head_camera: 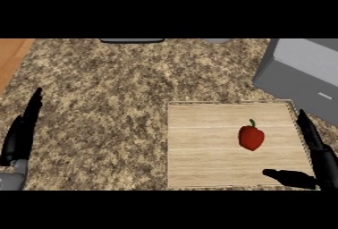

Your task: Pick the bell pepper from the tray and place it in the cardboard box

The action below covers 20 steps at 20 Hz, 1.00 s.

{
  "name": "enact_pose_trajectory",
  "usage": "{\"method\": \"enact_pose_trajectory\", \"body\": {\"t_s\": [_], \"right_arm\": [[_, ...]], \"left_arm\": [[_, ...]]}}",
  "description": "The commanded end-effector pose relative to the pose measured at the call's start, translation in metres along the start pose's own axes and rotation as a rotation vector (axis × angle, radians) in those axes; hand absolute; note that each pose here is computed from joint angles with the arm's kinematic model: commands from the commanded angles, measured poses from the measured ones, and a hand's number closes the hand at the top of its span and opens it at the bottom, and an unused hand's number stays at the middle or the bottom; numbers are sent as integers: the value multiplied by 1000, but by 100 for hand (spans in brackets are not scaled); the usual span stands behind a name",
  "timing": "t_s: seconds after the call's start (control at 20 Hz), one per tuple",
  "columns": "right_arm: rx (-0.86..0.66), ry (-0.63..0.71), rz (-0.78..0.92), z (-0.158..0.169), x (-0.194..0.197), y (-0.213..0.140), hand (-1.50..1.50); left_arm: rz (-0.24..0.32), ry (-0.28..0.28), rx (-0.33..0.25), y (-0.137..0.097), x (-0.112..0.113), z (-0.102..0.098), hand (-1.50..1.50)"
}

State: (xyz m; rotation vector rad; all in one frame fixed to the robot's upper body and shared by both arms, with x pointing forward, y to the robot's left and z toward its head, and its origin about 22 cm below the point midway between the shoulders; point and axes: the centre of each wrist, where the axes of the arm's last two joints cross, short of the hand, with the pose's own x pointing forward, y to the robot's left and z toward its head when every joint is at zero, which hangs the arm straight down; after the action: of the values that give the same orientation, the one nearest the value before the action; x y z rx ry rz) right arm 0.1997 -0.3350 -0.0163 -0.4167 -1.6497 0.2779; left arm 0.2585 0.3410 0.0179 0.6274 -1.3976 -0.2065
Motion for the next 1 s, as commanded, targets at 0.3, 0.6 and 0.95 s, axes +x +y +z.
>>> {"method": "enact_pose_trajectory", "body": {"t_s": [0.3, 0.6, 0.95], "right_arm": [[117, -55, 388, -3, 0, -61, -150], [358, 94, 558, -32, 40, -69, -150], [547, 239, 696, -72, 77, -37, -150]], "left_arm": [[-19, 19, 2, 6, -5, -6, 0], [-43, 6, 6, 11, -12, -1, 0], [-7, 20, -6, 8, -14, -5, 0]]}}
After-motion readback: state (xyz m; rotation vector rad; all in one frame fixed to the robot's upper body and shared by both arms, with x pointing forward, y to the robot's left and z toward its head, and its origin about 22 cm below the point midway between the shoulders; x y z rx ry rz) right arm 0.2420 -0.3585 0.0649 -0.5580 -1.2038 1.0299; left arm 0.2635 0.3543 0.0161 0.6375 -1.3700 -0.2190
